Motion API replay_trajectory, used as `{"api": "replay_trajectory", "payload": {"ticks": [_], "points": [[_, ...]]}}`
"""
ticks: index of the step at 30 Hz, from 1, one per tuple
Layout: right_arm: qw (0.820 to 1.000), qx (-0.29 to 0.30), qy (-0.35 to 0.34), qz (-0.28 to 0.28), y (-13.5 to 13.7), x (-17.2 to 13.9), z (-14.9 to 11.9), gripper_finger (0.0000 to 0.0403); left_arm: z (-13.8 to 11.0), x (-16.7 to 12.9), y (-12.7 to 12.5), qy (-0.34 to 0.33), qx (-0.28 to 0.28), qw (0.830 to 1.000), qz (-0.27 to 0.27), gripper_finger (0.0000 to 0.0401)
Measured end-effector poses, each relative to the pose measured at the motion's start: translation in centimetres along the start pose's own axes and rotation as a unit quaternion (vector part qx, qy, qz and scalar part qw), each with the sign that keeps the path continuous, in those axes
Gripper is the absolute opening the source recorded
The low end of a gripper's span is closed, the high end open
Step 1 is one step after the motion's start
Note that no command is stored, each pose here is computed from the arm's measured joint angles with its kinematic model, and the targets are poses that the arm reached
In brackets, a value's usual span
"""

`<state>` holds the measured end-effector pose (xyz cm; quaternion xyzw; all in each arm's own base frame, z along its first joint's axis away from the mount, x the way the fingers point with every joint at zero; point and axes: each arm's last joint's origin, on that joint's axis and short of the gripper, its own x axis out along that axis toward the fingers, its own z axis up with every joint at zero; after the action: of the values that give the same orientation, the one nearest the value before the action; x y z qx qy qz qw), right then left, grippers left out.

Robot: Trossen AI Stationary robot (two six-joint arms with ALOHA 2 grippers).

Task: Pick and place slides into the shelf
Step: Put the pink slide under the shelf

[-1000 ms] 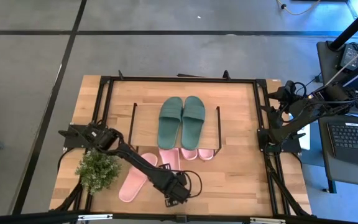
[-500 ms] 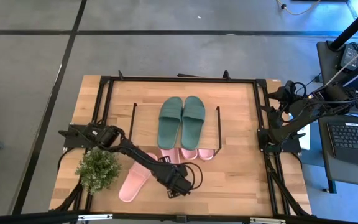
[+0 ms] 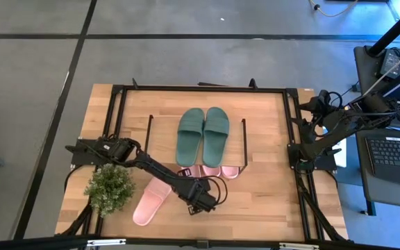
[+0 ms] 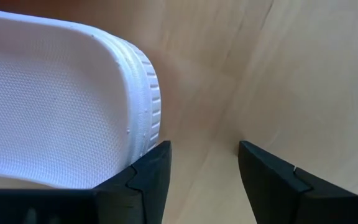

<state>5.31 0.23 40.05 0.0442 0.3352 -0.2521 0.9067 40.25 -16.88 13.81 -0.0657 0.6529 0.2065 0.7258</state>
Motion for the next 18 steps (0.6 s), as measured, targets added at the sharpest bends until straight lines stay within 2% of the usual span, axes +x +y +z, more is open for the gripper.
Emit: {"api": "replay_trajectory", "payload": {"ticks": [10, 14, 18], "points": [[1.0, 0.0, 0.0, 0.0, 0.0, 0.0, 0.0, 0.0253, -0.4, -0.9, -0.1, -0.003, 0.004, 1.0, -0.006, 0.0177], [1.0, 0.001, 0.0, 0.0, 0.0, 0.0, 0.0, 0.0253, -1.4, -1.6, 0.3, 0.009, 0.017, 1.0, 0.021, 0.0176], [1.0, 0.001, 0.0, 0.0, 0.0, 0.0, 0.0, 0.0253, -1.9, -2.5, 0.3, 0.015, 0.012, 1.0, 0.025, 0.0176]]}}
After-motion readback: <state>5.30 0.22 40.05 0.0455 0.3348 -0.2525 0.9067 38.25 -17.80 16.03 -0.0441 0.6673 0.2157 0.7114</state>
